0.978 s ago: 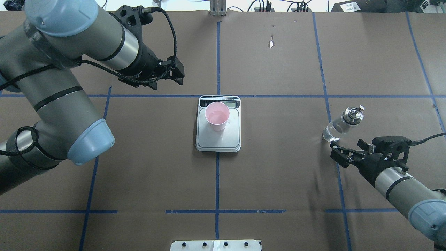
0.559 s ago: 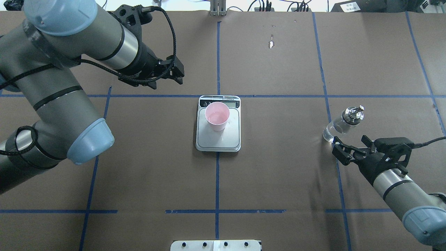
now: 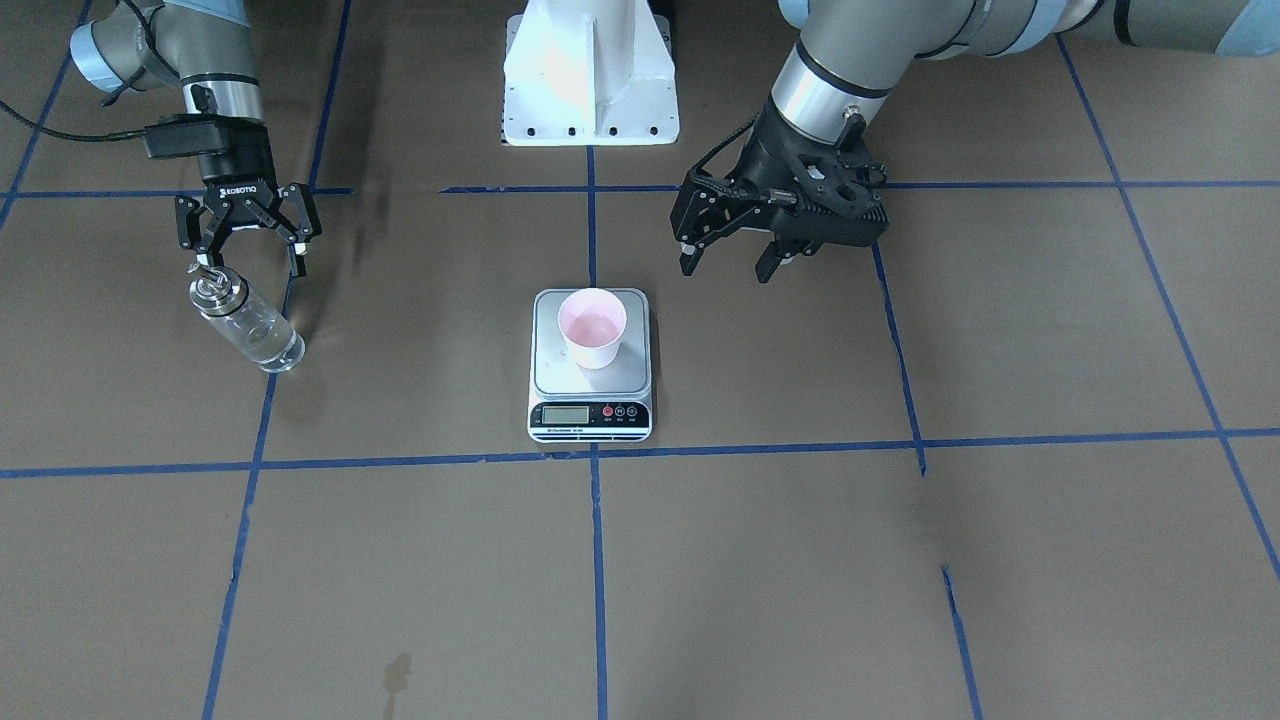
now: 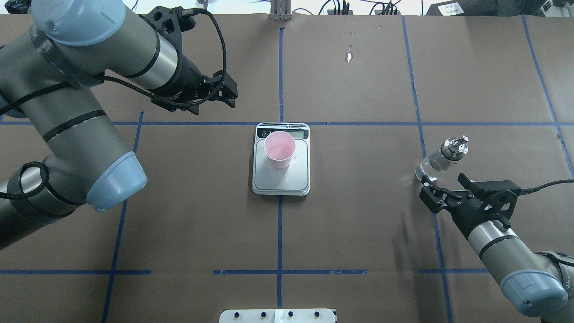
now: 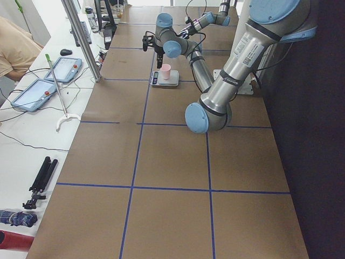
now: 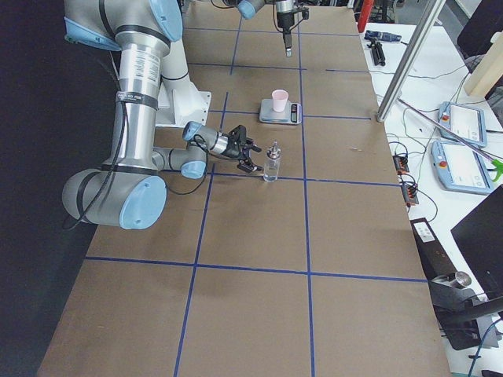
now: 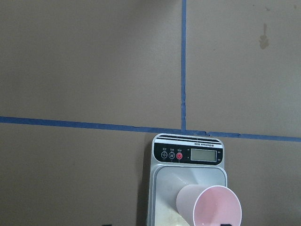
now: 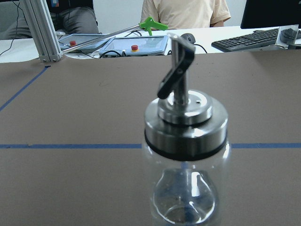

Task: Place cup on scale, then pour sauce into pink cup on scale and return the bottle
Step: 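Close the right gripper around the glass bottle and lift it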

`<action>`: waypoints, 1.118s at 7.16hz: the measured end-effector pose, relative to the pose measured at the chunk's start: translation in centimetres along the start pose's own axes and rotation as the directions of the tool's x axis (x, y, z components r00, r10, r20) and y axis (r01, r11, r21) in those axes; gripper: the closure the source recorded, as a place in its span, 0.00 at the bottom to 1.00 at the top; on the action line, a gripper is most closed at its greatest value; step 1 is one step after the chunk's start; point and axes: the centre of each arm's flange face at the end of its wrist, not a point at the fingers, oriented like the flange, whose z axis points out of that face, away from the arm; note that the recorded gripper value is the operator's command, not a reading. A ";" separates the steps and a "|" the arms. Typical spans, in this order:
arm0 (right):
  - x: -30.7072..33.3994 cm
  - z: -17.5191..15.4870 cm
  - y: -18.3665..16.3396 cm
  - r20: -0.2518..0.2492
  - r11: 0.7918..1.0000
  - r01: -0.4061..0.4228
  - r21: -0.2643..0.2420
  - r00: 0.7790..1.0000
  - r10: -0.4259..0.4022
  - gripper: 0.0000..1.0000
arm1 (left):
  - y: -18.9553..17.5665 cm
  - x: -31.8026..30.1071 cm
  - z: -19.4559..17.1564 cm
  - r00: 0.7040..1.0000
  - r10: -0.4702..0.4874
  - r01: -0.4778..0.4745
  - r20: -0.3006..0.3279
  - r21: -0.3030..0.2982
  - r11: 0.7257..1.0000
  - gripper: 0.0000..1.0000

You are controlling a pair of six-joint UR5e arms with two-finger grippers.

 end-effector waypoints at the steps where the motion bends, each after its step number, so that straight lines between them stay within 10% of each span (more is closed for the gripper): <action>1: -0.4 0.6 0.5 -0.005 1.000 0.005 0.017 1.000 -0.005 0.00 | 0.0 -0.2 0.1 1.000 -0.001 0.001 0.003 -0.002 1.000 0.10; 8: 0.3 2.0 1.7 -0.036 0.998 0.036 0.045 0.999 -0.034 0.00 | -6.0 -12.7 -3.3 0.977 0.149 -0.161 0.150 0.072 0.984 0.09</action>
